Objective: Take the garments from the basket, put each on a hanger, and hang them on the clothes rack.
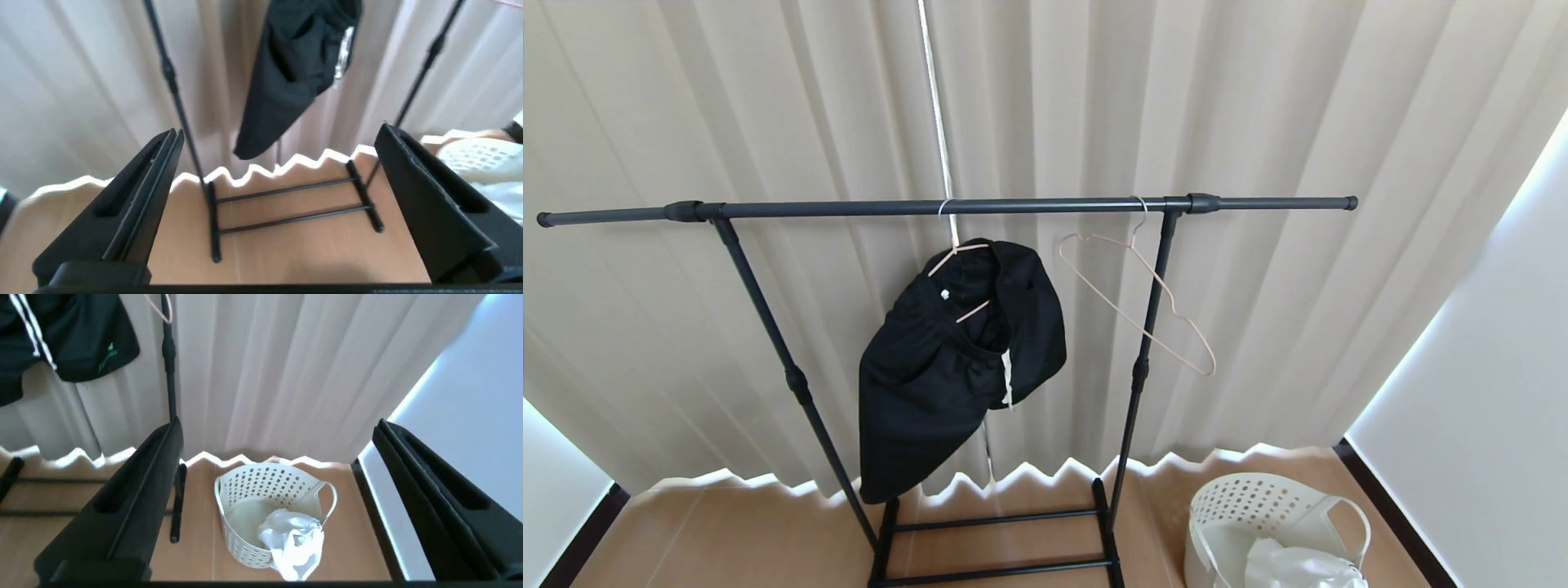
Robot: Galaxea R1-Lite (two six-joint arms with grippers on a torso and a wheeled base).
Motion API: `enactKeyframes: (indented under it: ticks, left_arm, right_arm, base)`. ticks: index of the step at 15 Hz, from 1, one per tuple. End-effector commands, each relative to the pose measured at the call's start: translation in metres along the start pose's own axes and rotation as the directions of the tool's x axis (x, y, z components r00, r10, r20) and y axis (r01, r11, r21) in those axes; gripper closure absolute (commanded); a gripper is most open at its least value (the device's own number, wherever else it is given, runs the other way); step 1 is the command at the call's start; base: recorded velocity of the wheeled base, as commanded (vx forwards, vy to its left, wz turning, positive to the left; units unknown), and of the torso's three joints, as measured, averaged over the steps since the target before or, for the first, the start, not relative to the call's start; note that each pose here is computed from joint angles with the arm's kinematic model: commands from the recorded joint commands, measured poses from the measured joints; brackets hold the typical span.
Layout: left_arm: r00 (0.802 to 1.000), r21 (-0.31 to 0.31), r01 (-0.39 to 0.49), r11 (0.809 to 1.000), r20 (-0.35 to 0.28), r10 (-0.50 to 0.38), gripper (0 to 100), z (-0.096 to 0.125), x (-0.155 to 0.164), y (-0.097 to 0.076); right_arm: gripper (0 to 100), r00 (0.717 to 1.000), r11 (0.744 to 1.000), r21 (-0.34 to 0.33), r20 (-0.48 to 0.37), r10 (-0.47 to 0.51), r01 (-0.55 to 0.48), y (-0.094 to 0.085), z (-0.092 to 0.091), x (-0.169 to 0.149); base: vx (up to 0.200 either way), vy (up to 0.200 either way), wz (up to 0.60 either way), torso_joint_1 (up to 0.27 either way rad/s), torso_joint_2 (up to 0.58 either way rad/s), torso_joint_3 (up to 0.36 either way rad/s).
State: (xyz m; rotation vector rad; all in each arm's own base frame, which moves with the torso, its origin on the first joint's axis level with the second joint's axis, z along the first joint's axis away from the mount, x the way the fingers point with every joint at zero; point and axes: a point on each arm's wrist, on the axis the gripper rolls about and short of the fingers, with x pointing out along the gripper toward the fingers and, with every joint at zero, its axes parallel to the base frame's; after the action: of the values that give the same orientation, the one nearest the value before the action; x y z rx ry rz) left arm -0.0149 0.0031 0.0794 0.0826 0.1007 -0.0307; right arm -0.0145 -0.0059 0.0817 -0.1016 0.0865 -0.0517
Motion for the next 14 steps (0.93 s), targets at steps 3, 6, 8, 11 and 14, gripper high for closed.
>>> enactKeyframes:
  ticks: [3,6,8,11,14]
  left_arm:
    - [0.989,-0.009,-0.147,0.989,0.014,0.147,0,0.0001,-0.0022,-0.0025]
    - [0.994,-0.061,0.033,0.998,0.103,-0.026,0,-0.0036,-0.0073,-0.0046]
    - [0.994,-0.062,0.034,0.997,0.106,-0.028,0,-0.0039,-0.0076,-0.0048]
    - [0.994,-0.066,0.03,0.997,0.107,-0.023,0,-0.0038,-0.0076,-0.0047]
    - [0.994,-0.063,0.03,0.998,0.107,-0.023,0,-0.0038,-0.0076,-0.0047]
  right_arm:
    - [0,0.997,0.994,0.087,0.014,0.07,-0.071,0.0029,-0.0036,-0.0014]
    - [0,0.997,0.993,0.09,0.018,0.076,-0.077,0.003,-0.0035,-0.0015]
    - [0,0.997,0.993,0.091,0.018,0.073,-0.074,0.0031,-0.0035,-0.0015]
    - [0,0.999,0.994,0.098,0.04,0.034,-0.037,0.0041,-0.004,-0.0037]
    - [0,0.996,0.994,0.107,0.093,-0.001,-0.009,0.0048,-0.0055,-0.0081]
  base:
    - [0.0,0.0,0.0,0.0,0.0,0.0]
    - [0.0,0.0,0.0,0.0,0.0,0.0]
    - [0.0,0.0,0.0,0.0,0.0,0.0]
    - [0.0,0.0,0.0,0.0,0.0,0.0]
    - [0.0,0.0,0.0,0.0,0.0,0.0]
